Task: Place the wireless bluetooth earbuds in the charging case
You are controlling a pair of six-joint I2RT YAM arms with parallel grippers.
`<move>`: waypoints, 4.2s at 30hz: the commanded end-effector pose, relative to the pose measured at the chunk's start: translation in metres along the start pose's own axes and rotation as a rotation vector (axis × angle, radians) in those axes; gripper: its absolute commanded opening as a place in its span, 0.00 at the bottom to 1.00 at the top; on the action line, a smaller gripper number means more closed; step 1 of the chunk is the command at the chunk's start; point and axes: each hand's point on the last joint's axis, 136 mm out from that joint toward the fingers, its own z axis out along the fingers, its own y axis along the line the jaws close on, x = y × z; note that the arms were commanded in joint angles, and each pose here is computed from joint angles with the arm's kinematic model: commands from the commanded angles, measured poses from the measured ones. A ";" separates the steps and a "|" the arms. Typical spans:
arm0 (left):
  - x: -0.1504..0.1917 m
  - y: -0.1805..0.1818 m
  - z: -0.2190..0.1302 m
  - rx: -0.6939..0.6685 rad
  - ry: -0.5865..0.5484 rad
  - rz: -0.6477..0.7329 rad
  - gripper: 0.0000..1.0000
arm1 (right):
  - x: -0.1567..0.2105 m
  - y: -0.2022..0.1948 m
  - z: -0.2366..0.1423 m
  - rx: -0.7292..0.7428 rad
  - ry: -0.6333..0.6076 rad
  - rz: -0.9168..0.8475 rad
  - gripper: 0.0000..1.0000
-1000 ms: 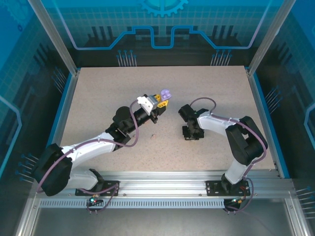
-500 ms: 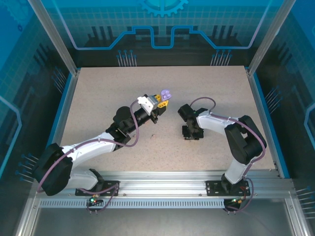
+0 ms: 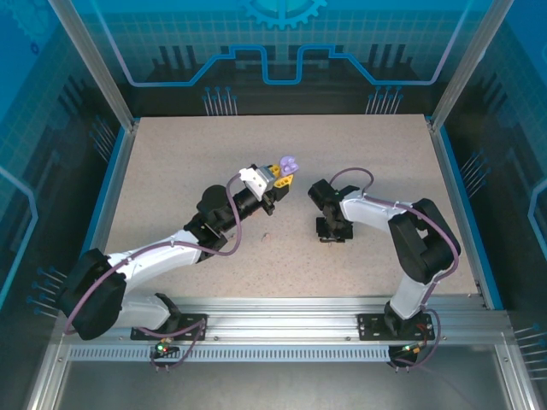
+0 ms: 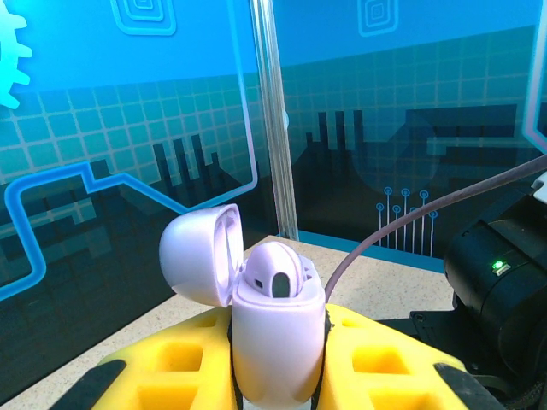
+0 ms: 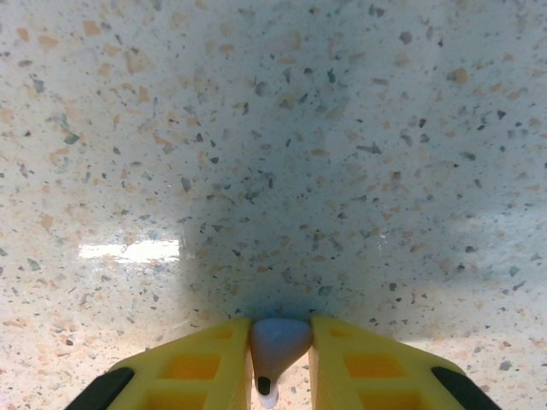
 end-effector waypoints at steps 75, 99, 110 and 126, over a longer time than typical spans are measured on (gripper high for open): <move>-0.071 -0.022 0.039 0.157 -0.161 0.036 0.00 | -0.065 0.070 -0.389 -0.960 -1.015 -0.357 0.11; -0.072 -0.020 0.041 0.141 -0.168 0.052 0.00 | -0.050 0.073 -0.364 -0.934 -0.937 -0.394 0.09; -0.074 -0.019 0.041 0.136 -0.172 0.048 0.00 | -0.052 0.073 -0.355 -0.907 -0.924 -0.391 0.12; -0.054 -0.021 0.041 0.141 -0.125 0.015 0.00 | -0.059 0.052 -0.418 -0.950 -1.077 -0.264 0.62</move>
